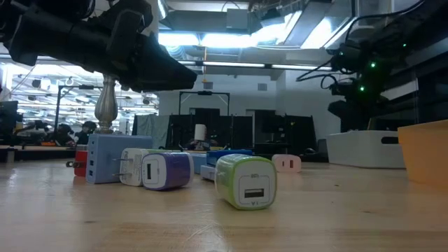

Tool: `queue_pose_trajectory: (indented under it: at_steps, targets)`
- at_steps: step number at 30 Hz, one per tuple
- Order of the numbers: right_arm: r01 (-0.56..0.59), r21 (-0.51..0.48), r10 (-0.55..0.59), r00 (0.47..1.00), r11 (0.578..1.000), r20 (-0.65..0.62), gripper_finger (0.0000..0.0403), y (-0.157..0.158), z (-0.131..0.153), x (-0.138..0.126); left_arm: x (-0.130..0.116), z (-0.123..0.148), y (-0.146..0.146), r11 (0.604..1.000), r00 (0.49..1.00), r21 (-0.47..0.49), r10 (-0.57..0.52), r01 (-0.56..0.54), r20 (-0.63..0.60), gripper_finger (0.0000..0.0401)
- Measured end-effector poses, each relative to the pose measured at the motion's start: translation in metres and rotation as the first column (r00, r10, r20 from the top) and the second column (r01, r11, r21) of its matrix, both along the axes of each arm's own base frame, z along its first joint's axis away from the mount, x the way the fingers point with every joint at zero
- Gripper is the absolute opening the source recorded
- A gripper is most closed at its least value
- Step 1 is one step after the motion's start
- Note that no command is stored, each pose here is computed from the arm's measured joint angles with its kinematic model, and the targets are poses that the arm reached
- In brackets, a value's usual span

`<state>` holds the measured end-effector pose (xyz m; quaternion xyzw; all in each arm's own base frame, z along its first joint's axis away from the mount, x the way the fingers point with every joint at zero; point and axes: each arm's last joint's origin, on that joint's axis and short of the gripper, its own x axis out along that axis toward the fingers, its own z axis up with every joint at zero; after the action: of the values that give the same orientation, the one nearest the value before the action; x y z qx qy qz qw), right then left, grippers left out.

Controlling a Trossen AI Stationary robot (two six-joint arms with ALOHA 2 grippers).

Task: Pick & Place Office items
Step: Put the right light blue digital clock into the gray bin, then put the light blue digital clock into the gray bin

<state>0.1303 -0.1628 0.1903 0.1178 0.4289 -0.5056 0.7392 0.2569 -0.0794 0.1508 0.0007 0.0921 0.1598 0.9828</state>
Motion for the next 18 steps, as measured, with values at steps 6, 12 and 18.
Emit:
queue_pose_trajectory:
  at_steps: [6,12,18]
  targets:
    - [0.007,-0.038,-0.006,0.999,0.999,0.036,0.0294,-0.006,0.015,0.005,0.000,0.000,0.001,1.000,1.000,0.001,0.004,-0.004,-0.003,0.0194]
    - [-0.071,-0.022,0.074,0.980,0.997,0.184,0.0277,-0.004,0.031,0.019,0.000,0.000,0.001,1.000,1.000,0.002,0.004,-0.004,-0.004,0.0194]
    - [-0.185,-0.013,0.181,0.943,0.983,0.278,0.0250,0.006,0.036,0.036,0.000,-0.001,0.001,1.000,1.000,0.003,0.004,-0.004,-0.007,0.0194]
